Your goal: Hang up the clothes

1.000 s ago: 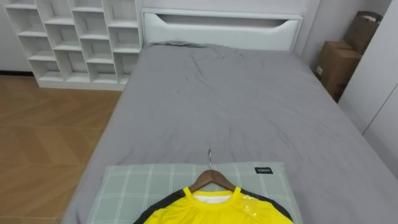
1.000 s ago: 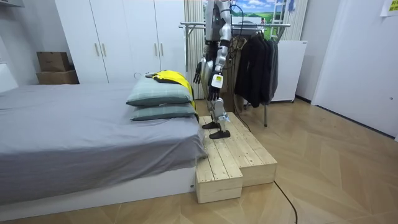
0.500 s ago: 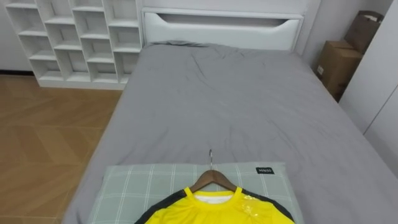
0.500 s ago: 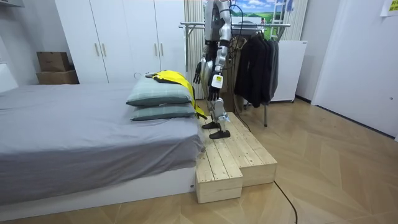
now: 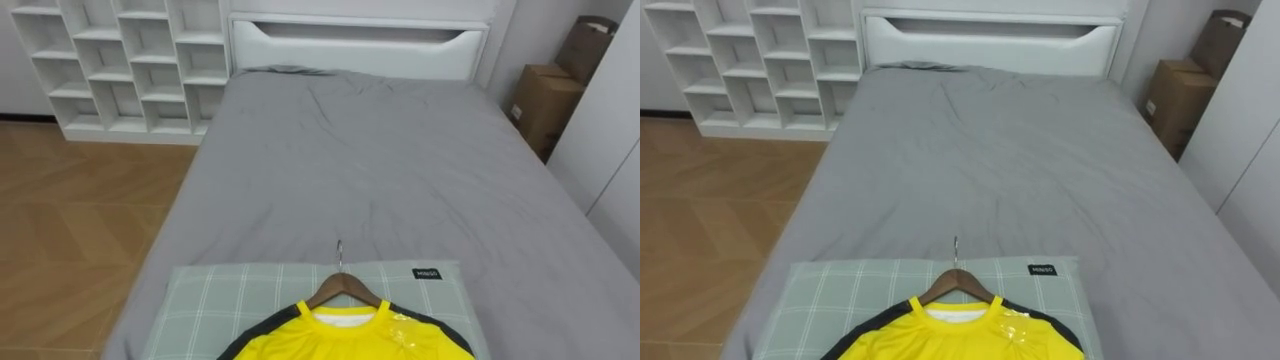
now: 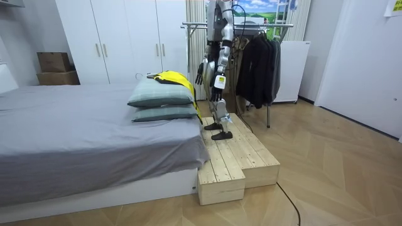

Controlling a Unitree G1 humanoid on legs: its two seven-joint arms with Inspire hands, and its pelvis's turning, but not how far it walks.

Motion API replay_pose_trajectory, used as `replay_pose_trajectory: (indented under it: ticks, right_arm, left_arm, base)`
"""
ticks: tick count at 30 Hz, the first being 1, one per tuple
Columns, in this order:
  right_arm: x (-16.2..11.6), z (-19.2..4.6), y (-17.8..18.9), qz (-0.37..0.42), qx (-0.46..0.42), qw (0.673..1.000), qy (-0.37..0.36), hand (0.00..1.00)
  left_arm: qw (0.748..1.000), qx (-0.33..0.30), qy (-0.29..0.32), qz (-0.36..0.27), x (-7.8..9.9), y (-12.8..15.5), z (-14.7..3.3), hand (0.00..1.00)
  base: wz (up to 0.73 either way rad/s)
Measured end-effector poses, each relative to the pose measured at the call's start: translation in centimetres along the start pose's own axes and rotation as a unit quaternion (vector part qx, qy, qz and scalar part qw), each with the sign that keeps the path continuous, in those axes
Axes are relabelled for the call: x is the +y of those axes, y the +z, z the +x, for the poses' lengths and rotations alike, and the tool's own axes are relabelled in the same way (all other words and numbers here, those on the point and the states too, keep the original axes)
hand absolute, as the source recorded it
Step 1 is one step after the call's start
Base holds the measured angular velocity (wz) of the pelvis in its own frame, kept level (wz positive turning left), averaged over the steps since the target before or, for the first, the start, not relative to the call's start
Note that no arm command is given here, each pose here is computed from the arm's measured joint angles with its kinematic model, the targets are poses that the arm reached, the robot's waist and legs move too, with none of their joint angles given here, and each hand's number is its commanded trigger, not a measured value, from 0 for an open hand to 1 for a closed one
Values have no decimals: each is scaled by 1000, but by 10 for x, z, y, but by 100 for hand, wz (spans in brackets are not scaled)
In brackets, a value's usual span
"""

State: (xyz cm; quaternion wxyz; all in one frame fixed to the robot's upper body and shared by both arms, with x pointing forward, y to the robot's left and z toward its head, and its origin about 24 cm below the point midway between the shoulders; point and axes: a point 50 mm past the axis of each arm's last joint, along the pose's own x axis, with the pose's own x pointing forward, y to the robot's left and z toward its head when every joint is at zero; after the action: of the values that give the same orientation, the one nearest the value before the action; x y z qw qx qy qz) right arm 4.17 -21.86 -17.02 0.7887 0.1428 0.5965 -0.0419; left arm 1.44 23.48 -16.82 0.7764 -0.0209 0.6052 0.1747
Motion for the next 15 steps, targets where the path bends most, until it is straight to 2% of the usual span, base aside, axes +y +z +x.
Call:
replay_pose_trajectory:
  ticks: [15]
  right_arm:
    - [0, 0, 0, 7, 3, 1000, -7, 0]
  left_arm:
    - [1000, 4, 9, 1, 0, -1, 0, 0]
  base:
    - [0]
